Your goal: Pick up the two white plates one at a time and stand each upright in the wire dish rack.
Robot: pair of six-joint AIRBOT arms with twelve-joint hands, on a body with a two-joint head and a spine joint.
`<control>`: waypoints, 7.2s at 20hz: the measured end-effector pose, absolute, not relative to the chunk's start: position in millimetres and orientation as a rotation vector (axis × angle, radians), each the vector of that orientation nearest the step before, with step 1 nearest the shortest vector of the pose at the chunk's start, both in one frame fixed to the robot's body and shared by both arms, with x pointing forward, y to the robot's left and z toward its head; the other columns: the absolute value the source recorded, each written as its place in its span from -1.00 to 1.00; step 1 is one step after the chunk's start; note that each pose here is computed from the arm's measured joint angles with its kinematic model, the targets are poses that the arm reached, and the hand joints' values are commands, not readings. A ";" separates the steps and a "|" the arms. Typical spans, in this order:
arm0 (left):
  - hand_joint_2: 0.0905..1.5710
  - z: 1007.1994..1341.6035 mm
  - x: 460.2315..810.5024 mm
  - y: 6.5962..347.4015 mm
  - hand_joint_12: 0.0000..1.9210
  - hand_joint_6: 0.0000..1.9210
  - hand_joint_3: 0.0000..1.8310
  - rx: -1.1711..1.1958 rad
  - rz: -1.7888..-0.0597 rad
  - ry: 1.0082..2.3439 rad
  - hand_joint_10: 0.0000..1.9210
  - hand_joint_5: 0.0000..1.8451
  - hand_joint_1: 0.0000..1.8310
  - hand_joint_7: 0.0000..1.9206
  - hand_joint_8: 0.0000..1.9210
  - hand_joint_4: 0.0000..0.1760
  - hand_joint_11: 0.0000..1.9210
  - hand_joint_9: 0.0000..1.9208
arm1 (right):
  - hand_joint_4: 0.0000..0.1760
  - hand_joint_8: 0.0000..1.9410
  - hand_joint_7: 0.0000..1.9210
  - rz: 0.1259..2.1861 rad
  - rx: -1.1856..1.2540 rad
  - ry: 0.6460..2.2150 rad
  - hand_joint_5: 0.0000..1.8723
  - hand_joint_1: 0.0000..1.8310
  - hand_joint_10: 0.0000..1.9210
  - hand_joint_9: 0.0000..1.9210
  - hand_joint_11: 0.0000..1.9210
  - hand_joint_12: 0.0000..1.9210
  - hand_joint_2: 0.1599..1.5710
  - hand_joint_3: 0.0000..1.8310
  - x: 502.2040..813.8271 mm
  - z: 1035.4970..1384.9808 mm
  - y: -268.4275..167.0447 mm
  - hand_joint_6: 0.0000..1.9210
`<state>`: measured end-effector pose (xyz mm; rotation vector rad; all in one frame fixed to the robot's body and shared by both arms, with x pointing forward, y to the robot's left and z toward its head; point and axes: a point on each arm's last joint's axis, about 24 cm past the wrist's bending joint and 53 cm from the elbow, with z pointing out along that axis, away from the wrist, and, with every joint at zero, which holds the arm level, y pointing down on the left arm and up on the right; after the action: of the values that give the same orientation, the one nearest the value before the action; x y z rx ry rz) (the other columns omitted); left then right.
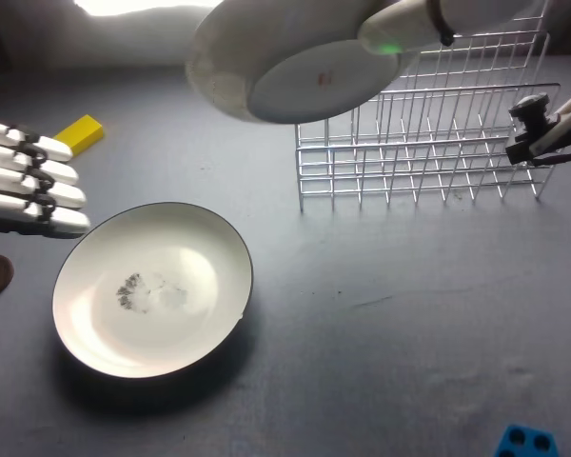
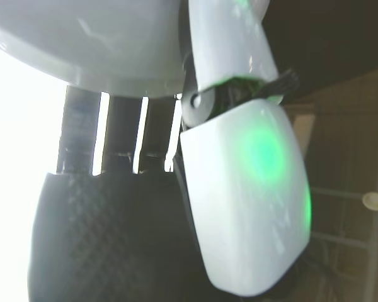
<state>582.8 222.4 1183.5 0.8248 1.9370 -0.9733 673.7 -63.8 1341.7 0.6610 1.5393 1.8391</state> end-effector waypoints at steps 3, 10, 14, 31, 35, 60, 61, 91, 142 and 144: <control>0.31 1181.5 584.3 214.5 -0.93 -1.00 -1.00 0.835 -0.988 1.932 -1.00 -0.88 -1.00 -0.87 -1.00 -1.00 -0.98 -0.90 | -1.00 -0.28 0.12 1.842 0.728 1.541 0.13 0.64 -0.22 0.21 -0.14 0.51 0.26 -1.00 680.2 1337.2 -74.6 -0.21; 0.31 1198.7 585.4 200.6 -0.77 -1.00 -1.00 0.825 -1.030 1.874 -1.00 -0.84 -1.00 -0.83 -1.00 -1.00 -1.00 -0.87 | -1.00 -0.29 0.13 1.798 0.791 1.512 0.15 0.64 -0.23 0.21 -0.13 0.49 0.25 -1.00 695.2 1334.4 -105.9 -0.24; 0.32 1207.2 589.1 194.0 -0.78 -1.00 -1.00 0.820 -1.043 1.840 -1.00 -0.85 -1.00 -0.84 -1.00 -1.00 -1.00 -0.87 | -1.00 -0.27 0.13 1.795 0.767 1.488 0.16 0.64 -0.24 0.21 -0.12 0.48 0.25 -1.00 700.7 1339.5 -115.7 -0.24; 0.33 1185.0 605.6 202.9 -0.77 -1.00 -1.00 0.827 -0.976 1.902 -1.00 -0.83 -1.00 -0.82 -1.00 -1.00 -1.00 -0.86 | -1.00 -0.26 0.13 1.766 0.875 1.453 0.16 0.64 -0.24 0.20 -0.12 0.49 0.25 -1.00 723.8 1327.0 -150.1 -0.26; 0.32 1169.9 607.3 199.5 -0.76 -1.00 -1.00 0.825 -0.965 1.942 -1.00 -0.85 -1.00 -0.84 -1.00 -1.00 -1.00 -0.87 | -1.00 -0.27 0.13 1.756 0.870 1.459 0.15 0.64 -0.25 0.21 -0.13 0.49 0.25 -1.00 728.7 1324.3 -156.3 -0.23; 0.33 1127.0 616.8 197.2 -0.82 -1.00 -1.00 0.810 -0.887 2.037 -1.00 -0.86 -1.00 -0.85 -1.00 -1.00 -1.00 -0.88 | -1.00 -0.25 0.12 1.740 1.004 1.453 0.16 0.64 -0.22 0.20 -0.14 0.51 0.26 -1.00 761.9 1296.4 -180.5 -0.24; 0.34 1125.8 617.1 198.6 -0.78 -1.00 -1.00 0.812 -0.881 2.041 -1.00 -0.85 -1.00 -0.83 -1.00 -1.00 -1.00 -0.87 | -1.00 -0.22 0.10 1.744 1.010 1.449 0.14 0.64 -0.20 0.19 -0.16 0.52 0.27 -1.00 762.8 1296.6 -180.9 -0.21; 0.32 1090.9 634.3 219.4 -0.88 -1.00 -1.00 0.751 -0.760 2.135 -1.00 -0.85 -1.00 -0.85 -1.00 -1.00 -1.00 -0.89 | -1.00 -0.23 0.10 1.671 1.171 1.490 0.11 0.64 -0.17 0.18 -0.19 0.57 0.28 -1.00 791.4 1240.3 -188.8 -0.17; 0.33 1097.9 637.8 216.8 -0.79 -1.00 -1.00 0.717 -0.782 2.121 -1.00 -0.81 -1.00 -0.81 -0.99 -1.00 -1.00 -0.85 | -1.00 -0.83 -0.03 1.693 1.126 1.505 -0.12 0.24 -0.75 -0.08 -0.50 0.26 0.45 -1.00 787.5 1227.9 -183.5 0.25; 0.31 1098.0 637.9 216.6 -0.83 -1.00 -1.00 0.717 -0.783 2.121 -1.00 -0.83 -1.00 -0.84 -0.99 -1.00 -1.00 -0.87 | -1.00 -0.95 -0.02 1.694 1.128 1.503 -0.16 0.41 -0.82 -0.07 -0.53 0.24 0.29 -1.00 787.6 1227.9 -183.7 -0.71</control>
<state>637.9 216.6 1098.0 0.7173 2.1207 -0.7829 787.6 -183.7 1227.9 1.1282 1.5034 1.6939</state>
